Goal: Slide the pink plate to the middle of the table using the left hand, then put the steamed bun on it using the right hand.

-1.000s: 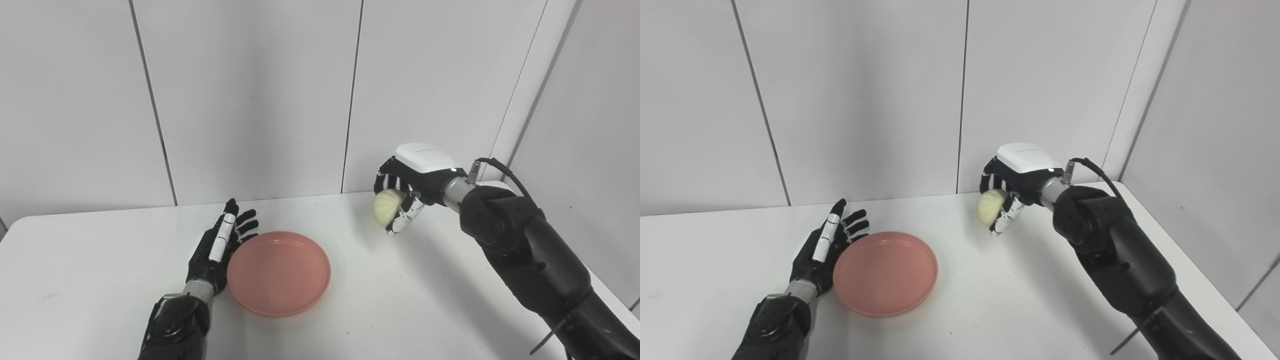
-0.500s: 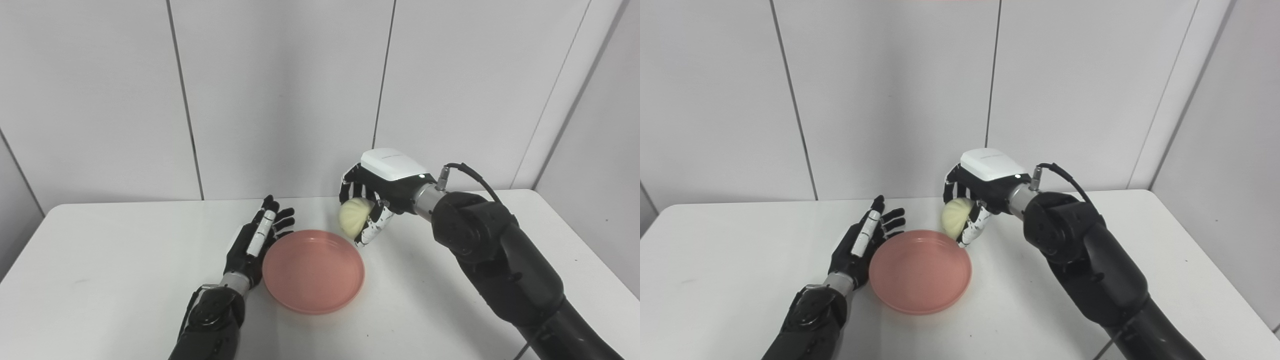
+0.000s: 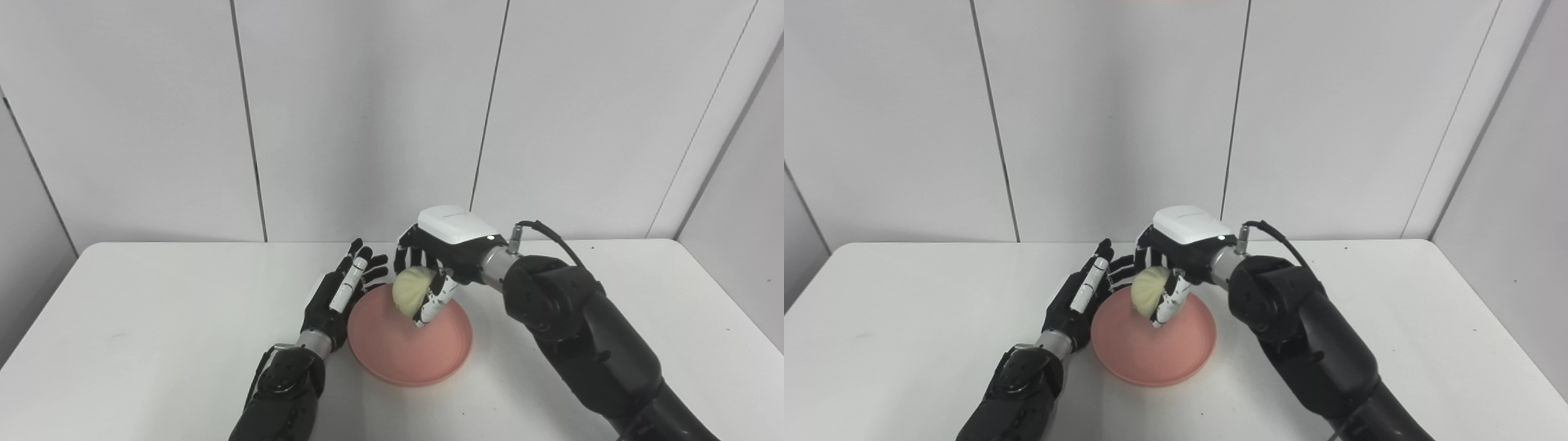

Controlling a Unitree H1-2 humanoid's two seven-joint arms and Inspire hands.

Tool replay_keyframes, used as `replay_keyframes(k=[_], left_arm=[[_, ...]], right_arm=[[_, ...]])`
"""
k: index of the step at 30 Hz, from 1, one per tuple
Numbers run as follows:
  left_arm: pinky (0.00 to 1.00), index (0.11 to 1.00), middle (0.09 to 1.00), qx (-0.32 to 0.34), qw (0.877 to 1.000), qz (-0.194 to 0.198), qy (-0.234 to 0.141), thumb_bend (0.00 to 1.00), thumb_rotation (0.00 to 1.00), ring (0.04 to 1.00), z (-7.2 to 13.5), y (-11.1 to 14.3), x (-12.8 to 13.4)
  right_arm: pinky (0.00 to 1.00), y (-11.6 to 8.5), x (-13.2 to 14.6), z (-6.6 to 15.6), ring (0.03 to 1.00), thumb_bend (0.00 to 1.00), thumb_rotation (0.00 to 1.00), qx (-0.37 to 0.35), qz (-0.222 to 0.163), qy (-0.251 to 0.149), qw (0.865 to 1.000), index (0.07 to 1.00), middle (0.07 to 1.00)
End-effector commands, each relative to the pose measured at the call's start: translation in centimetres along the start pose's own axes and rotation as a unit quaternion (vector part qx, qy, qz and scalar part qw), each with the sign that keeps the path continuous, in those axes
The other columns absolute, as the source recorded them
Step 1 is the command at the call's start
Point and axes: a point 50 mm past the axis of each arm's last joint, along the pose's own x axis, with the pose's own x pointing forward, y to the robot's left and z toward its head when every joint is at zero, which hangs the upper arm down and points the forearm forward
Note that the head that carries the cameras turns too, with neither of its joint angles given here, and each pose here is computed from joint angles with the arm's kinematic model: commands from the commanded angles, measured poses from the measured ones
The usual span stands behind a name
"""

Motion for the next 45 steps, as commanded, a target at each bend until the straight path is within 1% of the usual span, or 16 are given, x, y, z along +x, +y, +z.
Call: replay_keyframes(k=[1,12,16,17,20,22,27,31,35,36,37,38,39,40,42,45], left_arm=[[0.73,0.989,0.819,-0.006,0.999,0.007,0.033,0.72,0.73,0.822,-1.4,-0.1,-0.5],[0.75,0.983,0.822,0.0,0.999,0.006,0.033,0.73,0.74,0.827,-1.4,-0.1,-0.6],[0.74,0.988,0.826,-0.002,0.999,0.006,0.033,0.72,0.73,0.831,-1.3,-0.1,-0.6],[0.74,0.987,0.825,-0.002,0.999,0.006,0.033,0.73,0.73,0.829,-1.3,-0.1,-0.6],[0.74,0.989,0.824,-0.001,0.999,0.005,0.032,0.73,0.74,0.826,-1.2,-0.2,-0.6],[0.74,0.988,0.825,-0.001,0.999,0.005,0.033,0.73,0.74,0.825,-1.2,-0.2,-0.6],[0.73,0.986,0.826,0.006,0.999,0.005,0.032,0.72,0.75,0.82,-1.1,-0.2,-0.6],[0.73,0.988,0.832,0.007,0.999,0.004,0.032,0.72,0.76,0.819,-1.1,-0.3,-0.6],[0.74,0.989,0.832,0.009,0.999,0.003,0.033,0.72,0.76,0.823,-1.1,-0.3,-0.6],[0.74,0.988,0.833,0.009,0.999,0.003,0.033,0.72,0.76,0.823,-1.1,-0.2,-0.6],[0.74,0.987,0.834,0.009,0.999,0.003,0.033,0.72,0.76,0.823,-1.1,-0.2,-0.6],[0.74,0.987,0.835,0.009,0.999,0.002,0.031,0.72,0.77,0.822,-1.1,-0.2,-0.6],[0.74,0.987,0.835,0.009,0.999,0.001,0.031,0.72,0.77,0.821,-1.1,-0.2,-0.6],[0.73,0.987,0.836,0.01,0.999,0.001,0.03,0.71,0.77,0.82,-1.1,-0.3,-0.6],[0.73,0.988,0.834,0.009,0.999,0.001,0.03,0.72,0.77,0.816,-1.0,-0.3,-0.6],[0.73,0.99,0.835,0.009,1.0,0.0,0.03,0.71,0.78,0.816,-1.0,-0.3,-0.6]], right_arm=[[0.34,-2.0,0.3,0.5,0.426,0.53,0.0,-0.027,-0.032,-0.016,0.999,0.491,0.473],[0.39,1.6,2.1,-0.6,0.487,0.53,0.0,-0.022,0.006,0.004,1.0,0.47,0.514],[0.33,2.5,2.7,-1.2,0.431,0.53,0.0,-0.021,0.011,0.005,1.0,0.491,0.469],[0.32,2.6,2.8,-1.2,0.421,0.53,0.0,-0.02,0.011,0.004,1.0,0.495,0.459],[0.37,2.9,2.9,-1.4,0.484,0.53,0.0,-0.017,0.01,-0.001,1.0,0.472,0.522],[0.34,3.0,3.0,-1.5,0.446,0.53,0.0,-0.016,0.011,-0.002,1.0,0.484,0.489],[0.33,3.4,3.3,-1.7,0.426,0.53,0.0,-0.02,0.014,-0.001,1.0,0.496,0.459],[0.36,3.5,3.4,-1.5,0.448,0.53,0.0,-0.015,0.013,-0.005,1.0,0.488,0.484],[0.34,3.5,3.6,-1.4,0.423,0.53,0.01,-0.018,0.02,0.001,1.0,0.517,0.442],[0.35,3.5,3.6,-1.4,0.44,0.53,0.01,-0.021,0.025,0.005,0.999,0.519,0.447],[0.4,3.5,3.6,-1.4,0.488,0.52,0.11,-0.023,0.028,0.008,0.999,0.503,0.537],[0.49,3.5,3.5,-1.4,0.58,0.73,0.22,-0.024,0.032,0.013,0.999,0.574,0.627],[0.51,3.5,3.5,-1.4,0.597,0.77,0.24,-0.025,0.036,0.018,0.999,0.59,0.643],[0.57,3.5,3.4,-1.4,0.653,0.86,0.29,-0.028,0.04,0.021,0.999,0.627,0.692],[0.63,3.5,3.3,-1.4,0.728,0.96,0.37,-0.033,0.046,0.025,0.998,0.679,0.762],[0.66,3.5,3.2,-1.4,0.759,1.0,0.41,-0.034,0.048,0.029,0.998,0.702,0.798]])
